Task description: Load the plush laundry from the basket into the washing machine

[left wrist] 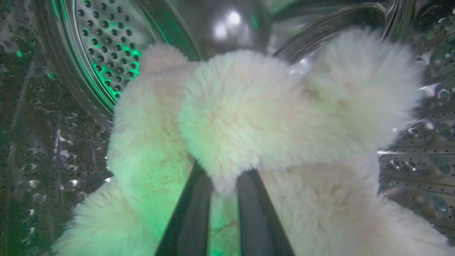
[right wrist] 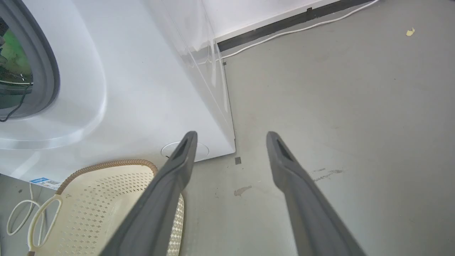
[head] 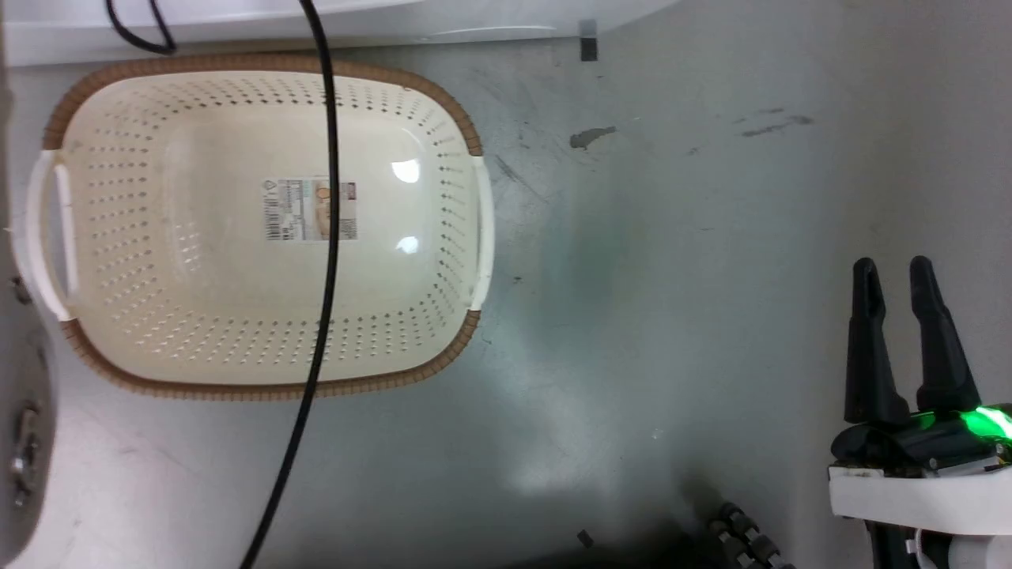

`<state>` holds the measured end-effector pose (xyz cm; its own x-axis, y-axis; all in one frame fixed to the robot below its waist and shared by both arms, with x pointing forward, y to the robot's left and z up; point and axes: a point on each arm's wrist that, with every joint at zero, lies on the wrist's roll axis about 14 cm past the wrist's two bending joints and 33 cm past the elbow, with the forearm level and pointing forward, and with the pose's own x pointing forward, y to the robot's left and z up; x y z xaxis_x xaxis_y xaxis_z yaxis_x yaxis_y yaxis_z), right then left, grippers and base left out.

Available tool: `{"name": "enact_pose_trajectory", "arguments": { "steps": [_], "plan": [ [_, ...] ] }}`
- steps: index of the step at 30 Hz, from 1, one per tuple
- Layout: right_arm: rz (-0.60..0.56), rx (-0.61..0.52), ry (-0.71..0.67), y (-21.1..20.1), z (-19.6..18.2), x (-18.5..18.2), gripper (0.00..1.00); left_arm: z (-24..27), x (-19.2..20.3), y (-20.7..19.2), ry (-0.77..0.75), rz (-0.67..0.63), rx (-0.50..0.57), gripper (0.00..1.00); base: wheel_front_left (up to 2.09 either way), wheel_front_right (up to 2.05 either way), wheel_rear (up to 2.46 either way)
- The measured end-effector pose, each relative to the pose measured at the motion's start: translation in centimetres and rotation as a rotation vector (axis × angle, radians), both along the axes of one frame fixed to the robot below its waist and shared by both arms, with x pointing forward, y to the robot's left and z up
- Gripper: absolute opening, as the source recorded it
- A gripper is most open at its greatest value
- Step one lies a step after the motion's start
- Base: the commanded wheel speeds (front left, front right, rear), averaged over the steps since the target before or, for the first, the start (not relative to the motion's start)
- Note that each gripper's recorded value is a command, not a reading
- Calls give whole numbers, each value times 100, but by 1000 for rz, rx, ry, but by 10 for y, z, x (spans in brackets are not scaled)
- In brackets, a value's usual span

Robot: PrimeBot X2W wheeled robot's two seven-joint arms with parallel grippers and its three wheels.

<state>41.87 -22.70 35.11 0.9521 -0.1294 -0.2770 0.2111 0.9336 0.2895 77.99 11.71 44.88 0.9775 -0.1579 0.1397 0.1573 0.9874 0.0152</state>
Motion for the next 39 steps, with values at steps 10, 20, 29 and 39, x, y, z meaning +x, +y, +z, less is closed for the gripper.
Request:
{"name": "enact_pose_trajectory", "arguments": {
  "steps": [10,20,29,39],
  "plan": [
    [-29,1,11,-7,3,-8,100,20,19,-15,-38,-22,-20,0,0,0,0],
    [-51,0,23,-13,2,-12,100,3,23,-35,8,-55,-21,100,0,0,0],
    [-50,2,22,-13,0,-11,100,4,22,-37,16,-59,-10,100,0,0,0],
    [-11,-3,-18,-4,7,1,100,5,2,-29,73,-60,-49,100,0,0,0]
  ]
}}
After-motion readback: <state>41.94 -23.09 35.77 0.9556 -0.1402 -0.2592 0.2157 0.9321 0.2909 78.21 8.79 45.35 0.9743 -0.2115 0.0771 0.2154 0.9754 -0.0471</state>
